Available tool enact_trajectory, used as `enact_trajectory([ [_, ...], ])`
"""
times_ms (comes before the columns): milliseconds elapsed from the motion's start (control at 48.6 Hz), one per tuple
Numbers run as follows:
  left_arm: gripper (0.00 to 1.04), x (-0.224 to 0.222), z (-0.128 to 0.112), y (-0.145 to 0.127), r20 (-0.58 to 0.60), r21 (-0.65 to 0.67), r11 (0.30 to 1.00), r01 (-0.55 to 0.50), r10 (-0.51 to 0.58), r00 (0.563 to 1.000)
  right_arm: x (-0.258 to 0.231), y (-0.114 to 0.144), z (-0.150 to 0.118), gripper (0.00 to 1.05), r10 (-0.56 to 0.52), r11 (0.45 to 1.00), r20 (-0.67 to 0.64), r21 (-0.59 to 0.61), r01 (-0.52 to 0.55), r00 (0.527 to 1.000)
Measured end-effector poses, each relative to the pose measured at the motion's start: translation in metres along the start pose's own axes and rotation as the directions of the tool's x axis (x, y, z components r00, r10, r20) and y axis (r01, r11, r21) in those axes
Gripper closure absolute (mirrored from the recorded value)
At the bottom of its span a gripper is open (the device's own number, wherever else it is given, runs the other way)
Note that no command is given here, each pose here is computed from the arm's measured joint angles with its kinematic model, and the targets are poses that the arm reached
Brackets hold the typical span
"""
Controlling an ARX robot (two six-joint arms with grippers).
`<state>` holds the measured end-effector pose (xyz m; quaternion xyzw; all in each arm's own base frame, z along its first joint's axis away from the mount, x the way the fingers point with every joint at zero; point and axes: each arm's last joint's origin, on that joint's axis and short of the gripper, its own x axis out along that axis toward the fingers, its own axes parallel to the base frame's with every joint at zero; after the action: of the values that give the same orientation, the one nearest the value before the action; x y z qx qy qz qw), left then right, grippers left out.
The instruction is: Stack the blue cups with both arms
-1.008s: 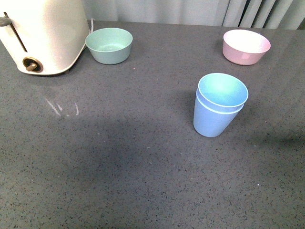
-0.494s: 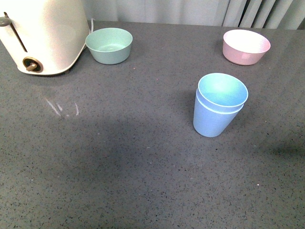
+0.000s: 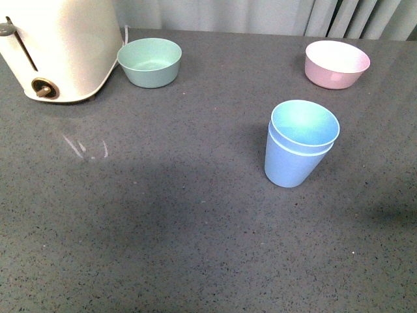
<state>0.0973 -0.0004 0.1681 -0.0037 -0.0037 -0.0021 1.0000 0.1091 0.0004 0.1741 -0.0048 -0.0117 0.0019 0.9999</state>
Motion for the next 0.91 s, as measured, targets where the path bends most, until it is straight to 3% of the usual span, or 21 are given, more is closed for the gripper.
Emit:
enact_trajectory([
  [350, 0.09, 0.000, 0.000, 0.000, 0.000, 0.000, 1.000, 0.000, 0.000, 1.000, -0.012, 0.000, -0.003, 1.01, 0.000, 1.000, -0.005, -0.001, 0.000, 1.000],
  [638, 0.09, 0.000, 0.000, 0.000, 0.000, 0.000, 1.000, 0.000, 0.000, 1.000, -0.013, 0.000, -0.003, 0.52, 0.000, 1.000, -0.005, 0.000, 0.000, 1.000],
  [844, 0.09, 0.000, 0.000, 0.000, 0.000, 0.000, 1.000, 0.000, 0.000, 1.000, -0.013, 0.000, -0.003, 0.09, -0.001, 1.000, -0.005, 0.000, 0.001, 1.000],
  [905, 0.09, 0.000, 0.000, 0.000, 0.000, 0.000, 1.000, 0.000, 0.000, 1.000, -0.013, 0.000, -0.003, 0.08, 0.000, 1.000, -0.005, 0.002, 0.000, 1.000],
])
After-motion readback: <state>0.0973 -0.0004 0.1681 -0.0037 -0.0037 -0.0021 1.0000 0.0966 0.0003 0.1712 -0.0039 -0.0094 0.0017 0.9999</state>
